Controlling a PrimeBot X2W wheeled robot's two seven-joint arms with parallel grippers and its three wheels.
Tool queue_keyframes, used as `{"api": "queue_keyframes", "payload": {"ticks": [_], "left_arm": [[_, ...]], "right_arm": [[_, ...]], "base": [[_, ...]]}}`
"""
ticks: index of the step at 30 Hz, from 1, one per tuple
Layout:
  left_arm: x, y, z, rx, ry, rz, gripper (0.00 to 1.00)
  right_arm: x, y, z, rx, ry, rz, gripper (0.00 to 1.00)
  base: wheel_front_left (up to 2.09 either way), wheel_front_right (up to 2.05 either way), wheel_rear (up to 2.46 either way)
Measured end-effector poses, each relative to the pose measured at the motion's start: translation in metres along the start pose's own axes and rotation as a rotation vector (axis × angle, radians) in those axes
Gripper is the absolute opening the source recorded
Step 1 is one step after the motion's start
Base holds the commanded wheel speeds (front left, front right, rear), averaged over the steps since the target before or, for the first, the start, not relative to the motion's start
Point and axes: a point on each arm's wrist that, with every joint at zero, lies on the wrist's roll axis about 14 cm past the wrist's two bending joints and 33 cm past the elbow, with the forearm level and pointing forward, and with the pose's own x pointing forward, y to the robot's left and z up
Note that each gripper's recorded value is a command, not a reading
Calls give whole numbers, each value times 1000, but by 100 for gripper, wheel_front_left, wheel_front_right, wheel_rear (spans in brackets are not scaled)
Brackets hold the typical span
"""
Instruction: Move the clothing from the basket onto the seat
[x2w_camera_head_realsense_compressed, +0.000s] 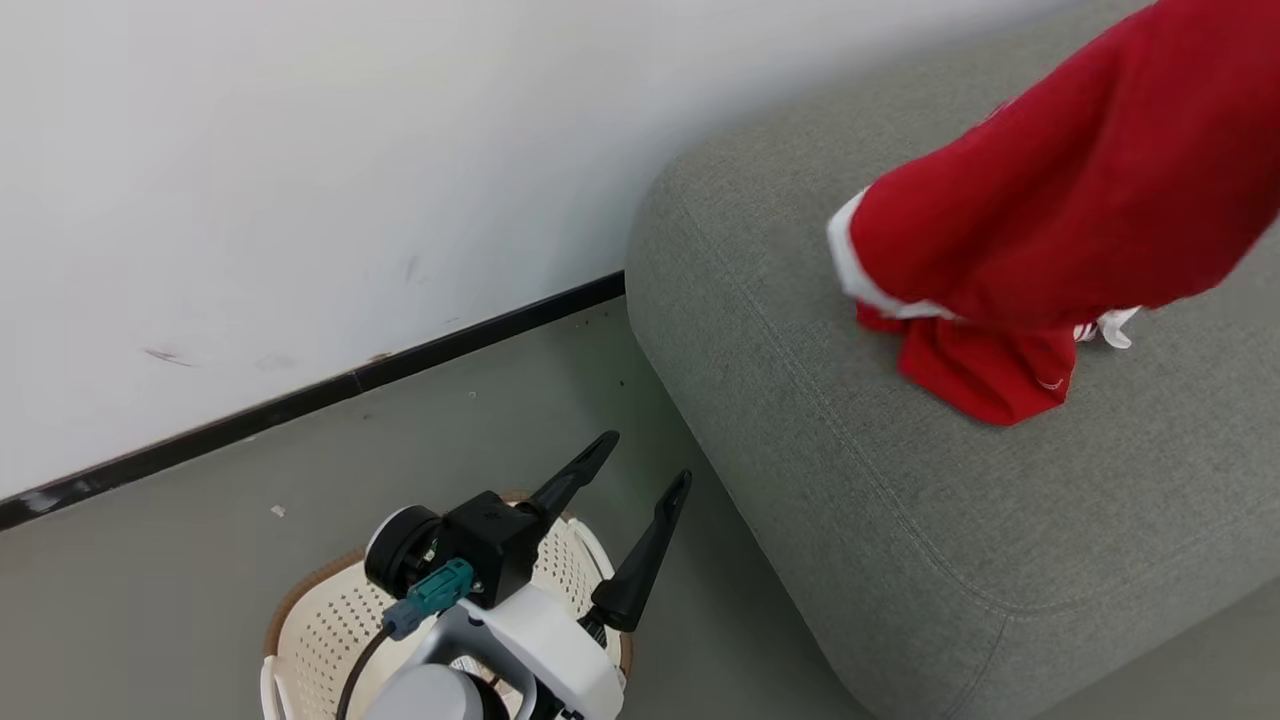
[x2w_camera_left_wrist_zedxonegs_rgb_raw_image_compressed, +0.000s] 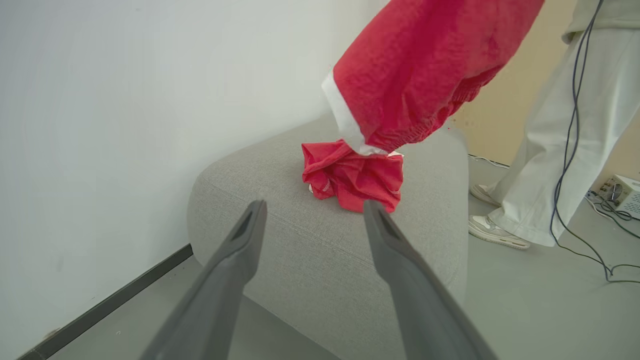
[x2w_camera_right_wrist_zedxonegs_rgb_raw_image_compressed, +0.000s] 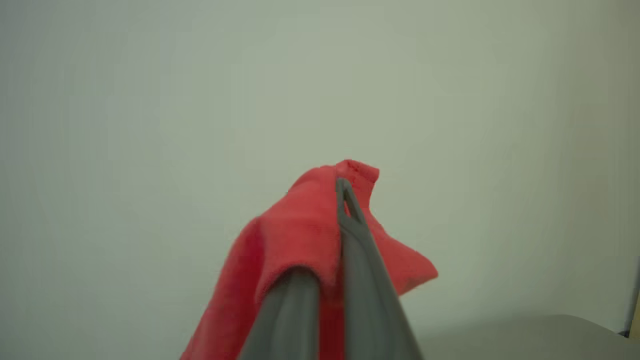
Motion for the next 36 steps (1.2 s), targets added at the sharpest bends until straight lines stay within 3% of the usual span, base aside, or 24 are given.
{"api": "queue_keyframes", "payload": {"ticks": [7,18,22,30,36], "left_arm": [[-1,14,4,-13,-17,33,100],[-1,40,3,3,0,62,100],[-3,49,-2,-15,16,81,100],[-4,71,-2,-27,5,120,100],[-8,90,-9,-38,14,158,100]], "right_arm": [[30,-67,8,-113,9,-142,0],[31,-95,-95,-178,310,-221,0],[28,-79,-133,-172,384,-203,0],[-15,-1,-242,-92,618,-77,0],[-40,19,-284,-73,708,-57,0]], "base": [[0,0,0],[0,0,0],[0,0,0],[0,0,0],[0,0,0]]}}
